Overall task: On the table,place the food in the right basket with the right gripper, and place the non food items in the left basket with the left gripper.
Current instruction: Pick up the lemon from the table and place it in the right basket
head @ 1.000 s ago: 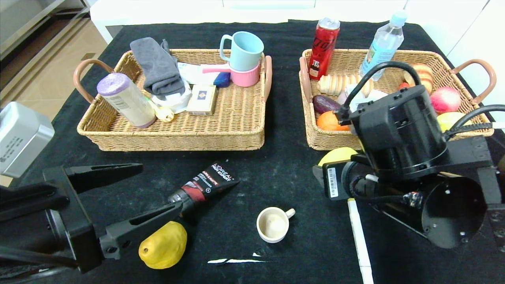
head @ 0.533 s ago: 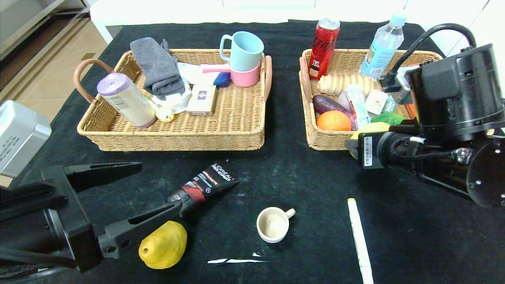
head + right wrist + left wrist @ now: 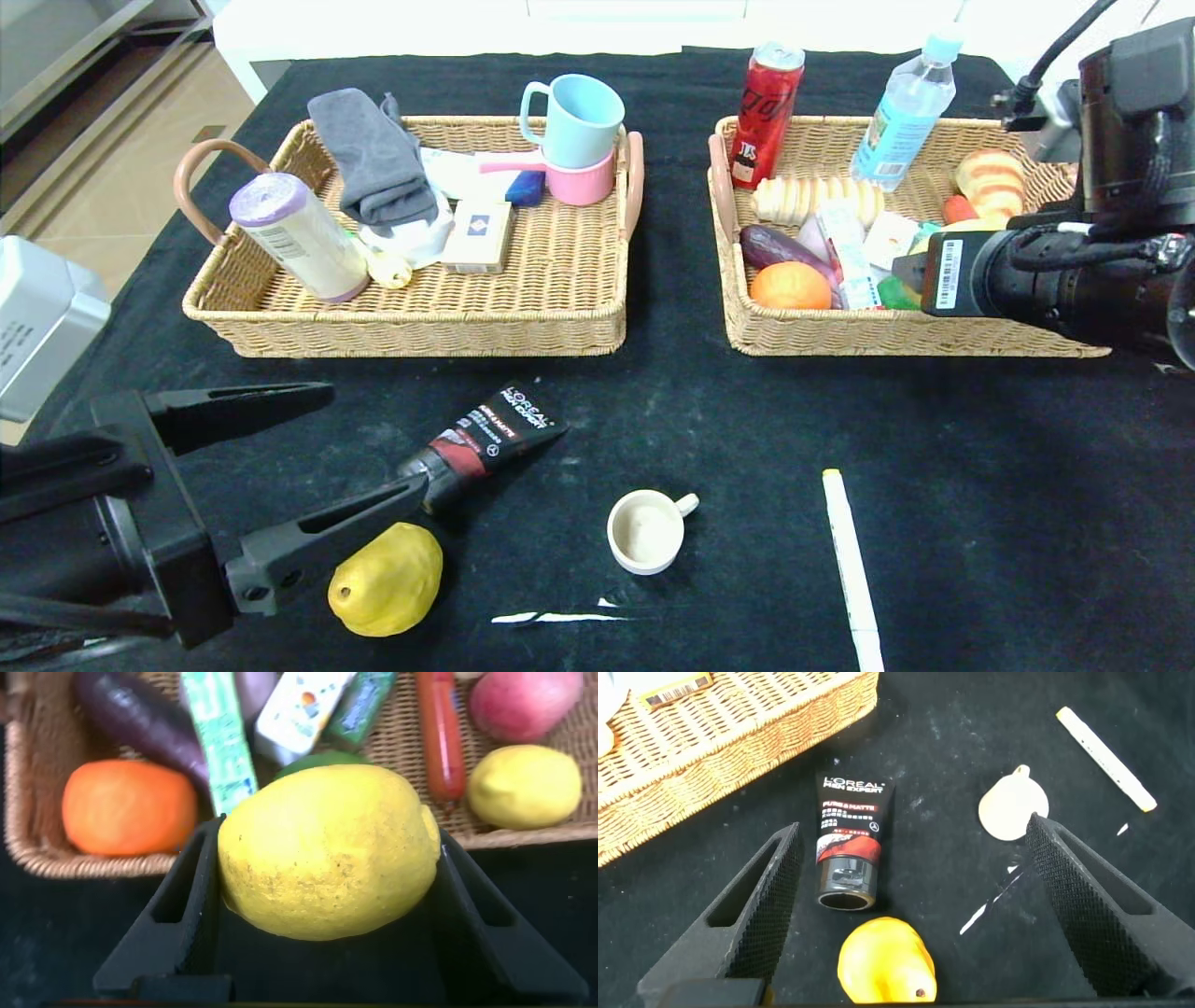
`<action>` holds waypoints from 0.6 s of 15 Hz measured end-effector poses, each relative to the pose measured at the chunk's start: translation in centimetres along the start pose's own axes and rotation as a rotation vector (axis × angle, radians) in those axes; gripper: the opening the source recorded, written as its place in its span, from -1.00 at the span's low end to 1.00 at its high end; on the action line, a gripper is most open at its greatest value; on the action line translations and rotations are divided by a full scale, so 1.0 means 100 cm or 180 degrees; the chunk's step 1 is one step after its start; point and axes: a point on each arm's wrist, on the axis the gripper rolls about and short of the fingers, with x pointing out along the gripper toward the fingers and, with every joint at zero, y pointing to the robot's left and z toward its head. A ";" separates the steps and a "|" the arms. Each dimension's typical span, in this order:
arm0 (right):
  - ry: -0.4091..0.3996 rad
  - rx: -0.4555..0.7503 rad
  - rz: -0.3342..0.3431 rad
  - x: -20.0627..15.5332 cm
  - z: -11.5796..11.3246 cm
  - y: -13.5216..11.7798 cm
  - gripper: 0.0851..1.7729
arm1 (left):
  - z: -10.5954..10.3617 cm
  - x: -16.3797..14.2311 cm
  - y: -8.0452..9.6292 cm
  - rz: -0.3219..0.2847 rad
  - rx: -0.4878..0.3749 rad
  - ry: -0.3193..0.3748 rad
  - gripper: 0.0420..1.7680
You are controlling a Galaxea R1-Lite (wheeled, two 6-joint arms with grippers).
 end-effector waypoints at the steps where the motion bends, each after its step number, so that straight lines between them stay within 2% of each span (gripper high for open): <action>1: -0.0015 0.0022 -0.0034 0.002 0.002 -0.002 0.43 | 0.000 0.000 0.000 -0.0001 -0.0001 -0.0003 0.94; 3: -0.0042 0.0071 -0.0109 0.009 0.007 -0.007 0.43 | 0.000 -0.001 0.000 0.0000 0.0003 -0.0003 0.94; 9: -0.0205 0.0223 -0.0157 0.043 0.031 -0.022 0.43 | 0.000 -0.001 0.000 -0.0002 0.0007 -0.0010 0.94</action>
